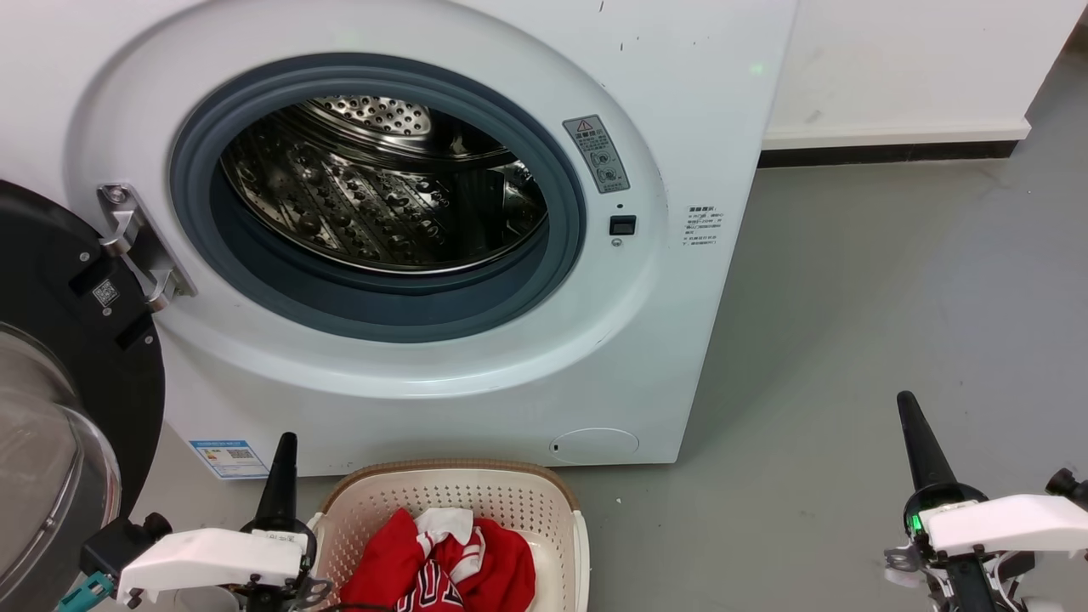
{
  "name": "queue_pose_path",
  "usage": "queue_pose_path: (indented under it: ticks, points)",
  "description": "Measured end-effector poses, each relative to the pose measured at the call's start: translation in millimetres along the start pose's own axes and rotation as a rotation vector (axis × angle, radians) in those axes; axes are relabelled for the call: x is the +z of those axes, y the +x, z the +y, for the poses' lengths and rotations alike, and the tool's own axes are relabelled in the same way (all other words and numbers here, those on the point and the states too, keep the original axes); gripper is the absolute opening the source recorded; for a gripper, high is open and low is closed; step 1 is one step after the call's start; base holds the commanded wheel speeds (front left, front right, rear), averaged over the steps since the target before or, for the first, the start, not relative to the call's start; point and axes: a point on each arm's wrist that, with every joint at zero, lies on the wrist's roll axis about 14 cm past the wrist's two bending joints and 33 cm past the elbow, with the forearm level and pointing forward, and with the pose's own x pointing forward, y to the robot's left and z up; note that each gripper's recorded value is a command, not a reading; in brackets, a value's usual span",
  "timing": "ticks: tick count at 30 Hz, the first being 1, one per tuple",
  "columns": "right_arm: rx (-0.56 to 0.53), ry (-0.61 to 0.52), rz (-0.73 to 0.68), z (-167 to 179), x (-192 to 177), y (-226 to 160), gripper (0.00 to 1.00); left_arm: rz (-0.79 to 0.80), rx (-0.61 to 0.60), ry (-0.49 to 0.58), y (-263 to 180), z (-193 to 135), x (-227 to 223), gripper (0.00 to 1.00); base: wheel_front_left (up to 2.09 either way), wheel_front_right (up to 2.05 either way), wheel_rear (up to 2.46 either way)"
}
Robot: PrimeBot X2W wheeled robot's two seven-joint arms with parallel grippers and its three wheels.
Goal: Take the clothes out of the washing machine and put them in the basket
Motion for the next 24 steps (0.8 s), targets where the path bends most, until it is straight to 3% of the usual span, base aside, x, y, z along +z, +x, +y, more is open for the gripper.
queue_pose_path:
  ticks: [24]
  points:
    - [0.002,0.233,0.022,1.8,-2.0,5.4,0.00,0.012,-0.031,-0.233,4.9,-6.2,2.8,0.00,0.00,0.00,0.00]
